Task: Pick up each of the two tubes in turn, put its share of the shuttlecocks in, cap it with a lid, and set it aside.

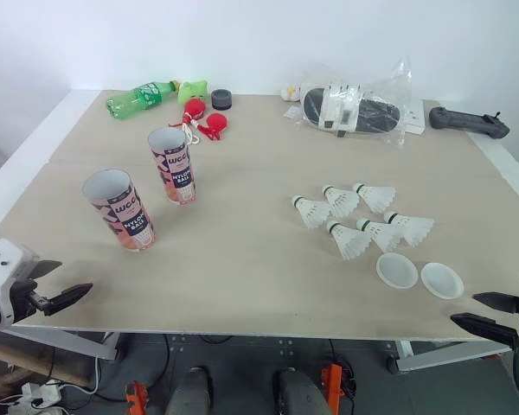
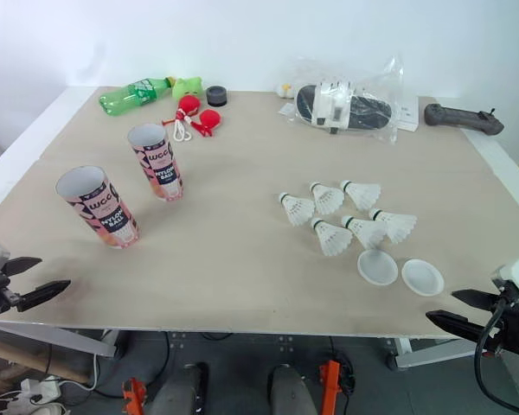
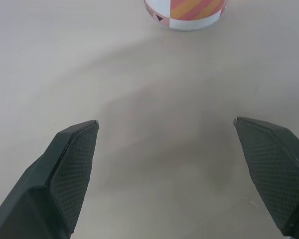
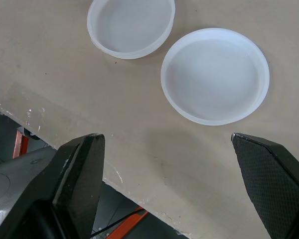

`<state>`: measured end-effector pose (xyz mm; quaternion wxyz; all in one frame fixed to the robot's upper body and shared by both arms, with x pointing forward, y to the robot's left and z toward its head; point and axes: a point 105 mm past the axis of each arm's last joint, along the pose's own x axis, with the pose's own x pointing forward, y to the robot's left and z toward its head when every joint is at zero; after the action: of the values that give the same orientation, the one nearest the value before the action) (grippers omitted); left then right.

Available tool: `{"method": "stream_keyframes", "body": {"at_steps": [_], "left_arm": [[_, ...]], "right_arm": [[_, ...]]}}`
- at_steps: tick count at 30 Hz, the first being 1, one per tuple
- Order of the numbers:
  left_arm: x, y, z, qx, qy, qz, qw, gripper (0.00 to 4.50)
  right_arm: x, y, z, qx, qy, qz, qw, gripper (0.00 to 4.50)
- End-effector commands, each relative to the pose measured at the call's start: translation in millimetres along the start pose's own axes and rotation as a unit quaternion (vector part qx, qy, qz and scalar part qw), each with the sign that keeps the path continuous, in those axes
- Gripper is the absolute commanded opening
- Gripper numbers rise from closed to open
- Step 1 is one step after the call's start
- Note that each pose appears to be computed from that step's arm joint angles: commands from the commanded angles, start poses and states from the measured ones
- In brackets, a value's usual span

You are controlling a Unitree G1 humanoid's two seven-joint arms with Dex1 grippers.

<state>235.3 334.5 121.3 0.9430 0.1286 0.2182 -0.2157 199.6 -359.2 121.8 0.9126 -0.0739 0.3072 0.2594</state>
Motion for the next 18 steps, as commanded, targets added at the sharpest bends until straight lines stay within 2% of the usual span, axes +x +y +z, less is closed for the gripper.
{"method": "stream_keyframes", "body": {"at_steps": [1,18], "left_arm": [[-2.8,2.4,13.4,0.016,-0.014,0.007,1.000,4.50],[-2.1,2.5,18.1,0.017,-0.016,0.014,1.000,4.50]], "right_arm": [[0.7,1.9,7.2,-0.008,-0.012,0.001,1.000,4.37],[-1.2,3.3,7.8,-0.006,-0.014,0.001,1.000,4.37]]}}
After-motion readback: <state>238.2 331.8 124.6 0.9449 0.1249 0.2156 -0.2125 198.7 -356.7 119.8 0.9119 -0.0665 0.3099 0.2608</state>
